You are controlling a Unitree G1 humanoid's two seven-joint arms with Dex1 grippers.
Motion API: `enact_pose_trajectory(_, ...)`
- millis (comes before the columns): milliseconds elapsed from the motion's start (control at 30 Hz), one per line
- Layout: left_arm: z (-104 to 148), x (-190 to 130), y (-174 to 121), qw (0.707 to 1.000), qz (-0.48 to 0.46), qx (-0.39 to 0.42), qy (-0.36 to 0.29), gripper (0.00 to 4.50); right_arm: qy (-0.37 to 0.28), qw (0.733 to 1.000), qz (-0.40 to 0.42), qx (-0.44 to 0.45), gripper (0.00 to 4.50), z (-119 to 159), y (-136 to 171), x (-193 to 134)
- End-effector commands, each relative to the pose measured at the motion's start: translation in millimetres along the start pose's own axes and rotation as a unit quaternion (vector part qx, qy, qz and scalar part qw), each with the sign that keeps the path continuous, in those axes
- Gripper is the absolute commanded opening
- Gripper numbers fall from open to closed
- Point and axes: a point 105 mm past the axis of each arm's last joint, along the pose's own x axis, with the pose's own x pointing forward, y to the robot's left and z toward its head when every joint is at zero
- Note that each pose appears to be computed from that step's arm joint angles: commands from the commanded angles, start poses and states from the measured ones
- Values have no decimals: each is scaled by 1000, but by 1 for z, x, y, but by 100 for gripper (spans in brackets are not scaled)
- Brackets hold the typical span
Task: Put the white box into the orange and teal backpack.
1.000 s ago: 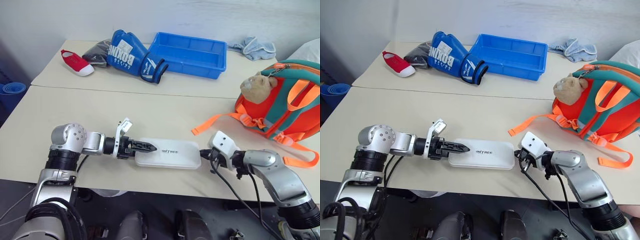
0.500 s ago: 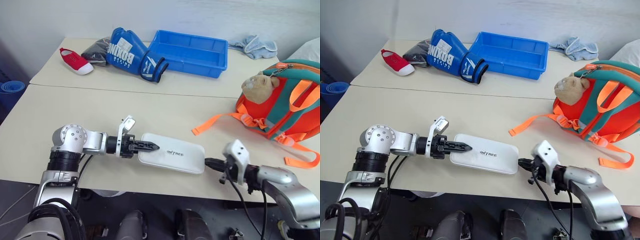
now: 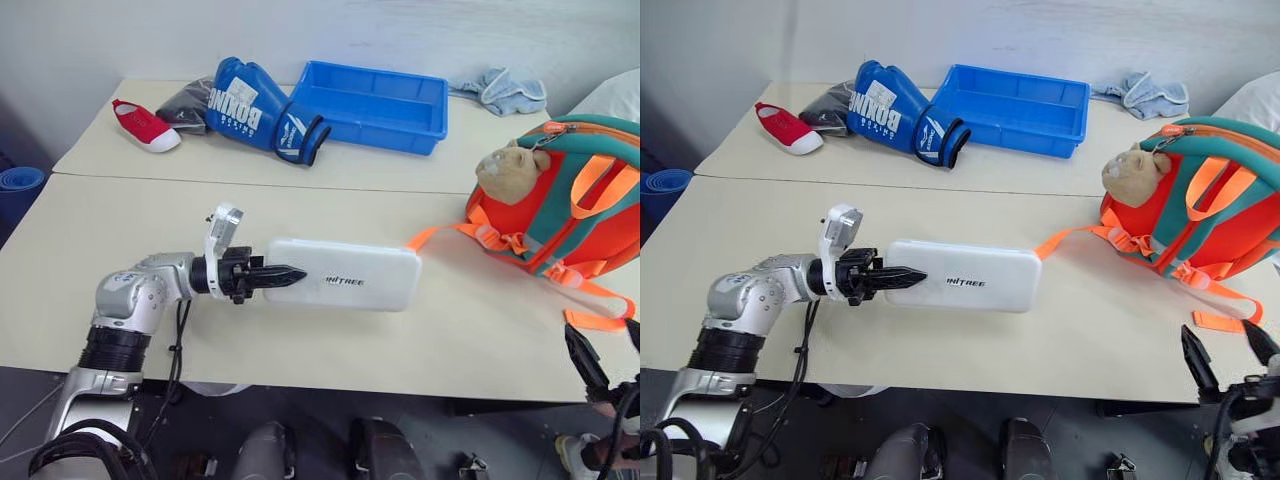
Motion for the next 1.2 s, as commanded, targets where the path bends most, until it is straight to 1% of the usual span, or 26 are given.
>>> enact_pose_trajectory(33, 27, 8, -11, 995, -44, 84, -12, 130, -33, 998, 38, -29, 445, 25, -17, 23)
enact_pose_trajectory(100, 25, 10, -13, 994, -53, 92, 3, 130, -33, 995, 86, -29, 445, 30, -17, 48)
enact_pose_trajectory(167, 23, 10, -13, 994, -53, 95, 10, 130, -30, 993, 114, -31, 445, 31, -17, 65)
enact_pose_trajectory(233, 21, 10, -12, 994, -50, 96, 14, 130, -34, 991, 129, -29, 445, 31, -18, 81)
enact_pose_trajectory(300, 18, 7, -12, 995, -42, 91, 17, 130, -35, 987, 158, -18, 445, 32, -12, 102)
enact_pose_trajectory(433, 15, 0, -15, 997, -37, 59, 16, 130, -56, 981, 186, -9, 445, 38, -3, 136)
enact_pose_trajectory(533, 18, 1, -19, 998, -35, 58, 6, 130, -67, 975, 213, 0, 385, 38, 14, 152)
enact_pose_trajectory(667, 25, 1, -18, 998, -21, 57, -14, 130, -88, 971, 221, 9, 248, 41, 25, 160)
enact_pose_trajectory(767, 27, -9, -13, 998, 11, 52, -36, 130, -94, 968, 231, 3, 147, 40, 33, 163)
enact_pose_trajectory(900, 27, -24, -7, 997, 42, 41, -43, 130, -117, 959, 259, 0, 12, 54, 50, 164)
enact_pose_trajectory(933, 28, -28, -5, 997, 49, 39, -46, 130, -125, 955, 268, 3, 2, 59, 55, 164)
enact_pose_trajectory(1033, 36, -46, 3, 994, 81, 28, -71, 130, -146, 930, 335, 21, 2, 81, 90, 159)
enact_pose_trajectory(1100, 39, -58, 9, 991, 104, 31, -83, 130, -149, 907, 393, 31, 2, 93, 117, 149)
enact_pose_trajectory(1133, 40, -62, 10, 990, 109, 31, -87, 130, -150, 899, 410, 32, 2, 96, 125, 145)
enact_pose_trajectory(1200, 39, -73, 14, 989, 129, 16, -76, 130, -159, 868, 469, 35, 2, 106, 156, 127)
